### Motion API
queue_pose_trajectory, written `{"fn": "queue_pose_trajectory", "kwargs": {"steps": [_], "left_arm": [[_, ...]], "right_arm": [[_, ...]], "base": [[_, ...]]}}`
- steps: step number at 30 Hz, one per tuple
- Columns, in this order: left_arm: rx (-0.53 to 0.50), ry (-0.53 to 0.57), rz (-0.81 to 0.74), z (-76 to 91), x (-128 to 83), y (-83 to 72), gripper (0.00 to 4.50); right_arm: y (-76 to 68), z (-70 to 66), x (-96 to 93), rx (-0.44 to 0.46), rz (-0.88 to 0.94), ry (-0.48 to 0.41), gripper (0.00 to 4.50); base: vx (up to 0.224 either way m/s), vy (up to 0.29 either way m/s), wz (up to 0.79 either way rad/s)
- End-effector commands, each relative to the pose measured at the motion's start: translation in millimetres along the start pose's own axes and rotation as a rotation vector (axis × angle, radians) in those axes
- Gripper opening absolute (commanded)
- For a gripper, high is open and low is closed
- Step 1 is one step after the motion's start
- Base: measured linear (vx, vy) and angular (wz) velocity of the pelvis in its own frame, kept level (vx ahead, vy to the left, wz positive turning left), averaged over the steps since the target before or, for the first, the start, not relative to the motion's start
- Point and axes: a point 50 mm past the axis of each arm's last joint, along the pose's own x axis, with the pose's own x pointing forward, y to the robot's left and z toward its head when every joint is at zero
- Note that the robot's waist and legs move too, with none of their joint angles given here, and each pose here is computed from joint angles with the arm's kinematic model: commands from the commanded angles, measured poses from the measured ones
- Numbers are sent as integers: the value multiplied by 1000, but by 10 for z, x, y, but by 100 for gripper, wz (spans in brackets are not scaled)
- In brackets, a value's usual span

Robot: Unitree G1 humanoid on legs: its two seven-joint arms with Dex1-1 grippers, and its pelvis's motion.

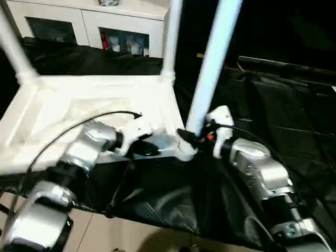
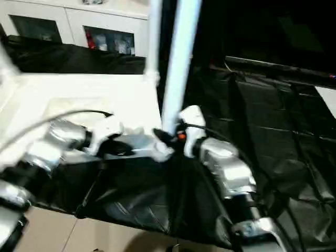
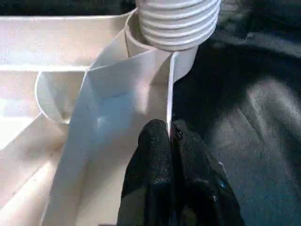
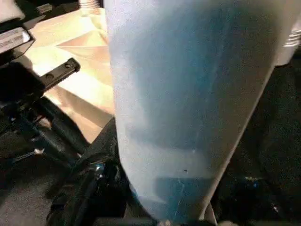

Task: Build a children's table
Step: Insert table leg to table base

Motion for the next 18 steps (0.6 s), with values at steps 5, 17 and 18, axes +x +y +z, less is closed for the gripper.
{"fn": "queue_pose_trajectory", "kwargs": {"steps": [5, 17, 18], "left_arm": [[-65, 8, -25, -165, 82, -158, 45], [-56, 22, 4, -212, -33, -86, 99], [-56, 21, 7, -205, -39, -73, 99]], "right_arm": [[-48, 34, 88, -15, 3, -10, 189], [-144, 26, 99, 3, -4, -27, 189], [-145, 14, 97, 3, 0, -23, 189]], "base": [[0, 0, 0], [0, 0, 0], [0, 0, 0]]}}
